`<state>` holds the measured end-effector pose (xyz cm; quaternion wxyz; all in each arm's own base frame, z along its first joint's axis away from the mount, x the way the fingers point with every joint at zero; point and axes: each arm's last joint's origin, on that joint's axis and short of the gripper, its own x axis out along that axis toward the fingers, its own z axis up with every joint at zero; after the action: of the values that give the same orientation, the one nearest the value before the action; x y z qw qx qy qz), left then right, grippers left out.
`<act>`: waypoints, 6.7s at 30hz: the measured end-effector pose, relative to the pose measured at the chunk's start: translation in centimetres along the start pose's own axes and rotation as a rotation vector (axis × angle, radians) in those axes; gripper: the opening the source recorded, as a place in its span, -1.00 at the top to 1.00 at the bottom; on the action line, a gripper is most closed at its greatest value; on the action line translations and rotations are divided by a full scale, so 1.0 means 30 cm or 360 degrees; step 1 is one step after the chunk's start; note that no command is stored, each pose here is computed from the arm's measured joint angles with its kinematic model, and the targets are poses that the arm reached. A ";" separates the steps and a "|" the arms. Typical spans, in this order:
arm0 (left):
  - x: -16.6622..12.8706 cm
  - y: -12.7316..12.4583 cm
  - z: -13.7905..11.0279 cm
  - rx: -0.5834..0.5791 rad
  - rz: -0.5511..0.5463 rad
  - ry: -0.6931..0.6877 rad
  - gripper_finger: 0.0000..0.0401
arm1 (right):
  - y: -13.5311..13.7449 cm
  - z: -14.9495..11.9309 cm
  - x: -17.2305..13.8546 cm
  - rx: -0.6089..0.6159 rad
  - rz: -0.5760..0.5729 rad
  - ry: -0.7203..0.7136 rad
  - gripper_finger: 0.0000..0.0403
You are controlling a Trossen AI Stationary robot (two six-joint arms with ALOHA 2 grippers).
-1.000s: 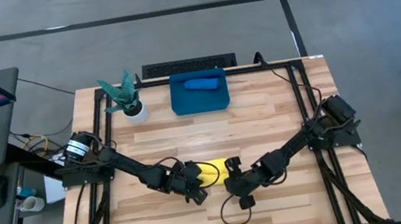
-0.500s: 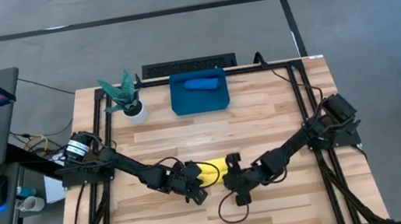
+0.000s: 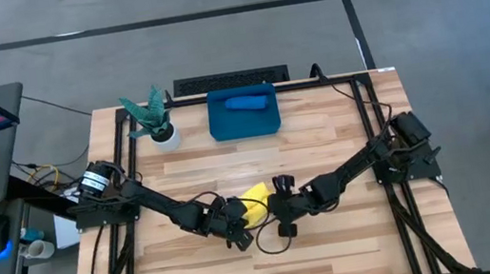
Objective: Roll microfiber towels into tight, uniform cylinder then place into a basket
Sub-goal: Roll the yellow microfiber towel
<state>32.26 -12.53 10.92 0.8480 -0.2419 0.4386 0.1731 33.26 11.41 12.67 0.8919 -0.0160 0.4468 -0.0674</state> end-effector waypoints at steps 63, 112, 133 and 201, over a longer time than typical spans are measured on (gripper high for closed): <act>-0.010 -0.023 -0.032 0.0754 -0.0108 0.0084 0.98 | 0.253 -0.076 -0.037 -0.1249 -0.0202 -0.0111 -0.20; -0.175 -0.225 -0.037 0.1117 0.0280 -0.0176 0.95 | 0.014 -0.001 0.059 -0.0182 0.0195 0.0327 0.71; -0.111 -0.135 0.005 0.0928 0.0368 -0.0151 -0.03 | 0.015 -0.001 0.059 -0.0150 0.0198 0.0331 0.70; -0.079 -0.034 0.023 0.0437 -0.0427 0.0470 0.67 | 0.017 0.002 0.044 0.0351 0.1103 0.0745 0.70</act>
<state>31.92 -13.17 13.48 0.8150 -0.2030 0.5412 -0.0397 34.13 11.75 11.62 0.7327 0.2462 0.6062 0.1871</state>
